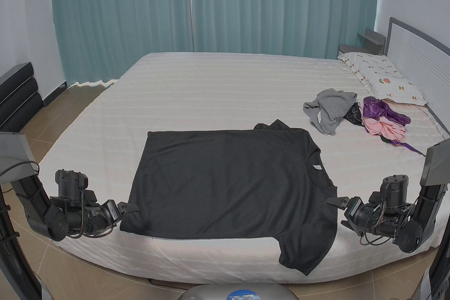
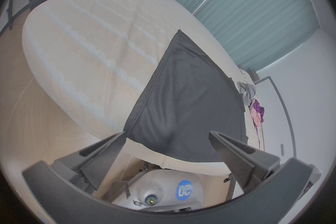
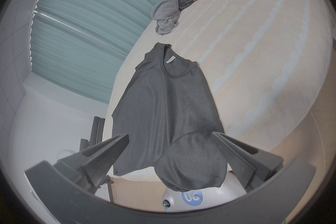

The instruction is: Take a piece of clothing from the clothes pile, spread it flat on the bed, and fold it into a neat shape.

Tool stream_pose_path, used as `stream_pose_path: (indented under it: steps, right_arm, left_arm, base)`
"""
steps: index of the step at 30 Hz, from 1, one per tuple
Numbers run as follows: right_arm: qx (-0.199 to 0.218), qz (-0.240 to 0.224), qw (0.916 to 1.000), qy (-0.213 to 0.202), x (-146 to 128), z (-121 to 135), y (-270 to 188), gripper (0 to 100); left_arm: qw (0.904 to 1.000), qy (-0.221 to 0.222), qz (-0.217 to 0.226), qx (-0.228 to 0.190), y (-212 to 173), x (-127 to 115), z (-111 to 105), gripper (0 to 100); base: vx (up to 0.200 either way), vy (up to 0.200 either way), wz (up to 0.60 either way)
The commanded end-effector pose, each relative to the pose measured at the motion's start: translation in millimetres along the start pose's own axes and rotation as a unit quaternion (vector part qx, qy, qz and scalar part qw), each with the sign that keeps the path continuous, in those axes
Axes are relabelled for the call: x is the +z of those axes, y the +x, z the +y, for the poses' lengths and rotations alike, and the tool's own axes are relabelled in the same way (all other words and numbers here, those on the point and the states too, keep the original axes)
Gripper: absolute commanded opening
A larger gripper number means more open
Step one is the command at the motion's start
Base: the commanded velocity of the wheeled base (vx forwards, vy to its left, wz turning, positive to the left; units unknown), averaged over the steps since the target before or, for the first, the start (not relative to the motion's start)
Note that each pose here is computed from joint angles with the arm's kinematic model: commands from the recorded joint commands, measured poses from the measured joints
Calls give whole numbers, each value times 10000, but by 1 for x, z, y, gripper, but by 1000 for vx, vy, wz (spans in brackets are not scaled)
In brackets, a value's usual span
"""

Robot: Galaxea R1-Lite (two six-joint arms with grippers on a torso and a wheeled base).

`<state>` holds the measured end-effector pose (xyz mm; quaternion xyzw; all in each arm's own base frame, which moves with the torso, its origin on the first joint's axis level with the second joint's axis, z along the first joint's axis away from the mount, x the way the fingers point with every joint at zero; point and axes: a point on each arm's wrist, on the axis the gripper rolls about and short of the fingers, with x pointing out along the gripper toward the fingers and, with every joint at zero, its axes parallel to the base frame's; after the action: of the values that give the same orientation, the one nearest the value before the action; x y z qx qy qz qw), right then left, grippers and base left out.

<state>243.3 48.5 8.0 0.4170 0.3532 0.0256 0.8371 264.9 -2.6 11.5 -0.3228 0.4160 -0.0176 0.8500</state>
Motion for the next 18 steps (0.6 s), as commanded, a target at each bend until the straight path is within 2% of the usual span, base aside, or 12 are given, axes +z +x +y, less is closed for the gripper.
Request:
stream_pose_path:
  steps: [1, 9, 18]
  right_arm:
    - [-44, 49, 10000, 6, -2, -2, 3, 100]
    - [-44, 49, 10000, 6, -2, -2, 3, 100]
    - [-73, 72, 9999, 21, -2, -3, 5, 100]
  left_arm:
    - [9994, -19, 279, 195, 20, -12, 16, 100]
    - [9999, 61, 148, 53, 35, 2, 12, 100]
    - [9977, 638, 192, 132, 45, 4, 21, 100]
  base:
    - [0, 0, 0]
    - [0, 0, 0]
    - [0, 0, 0]
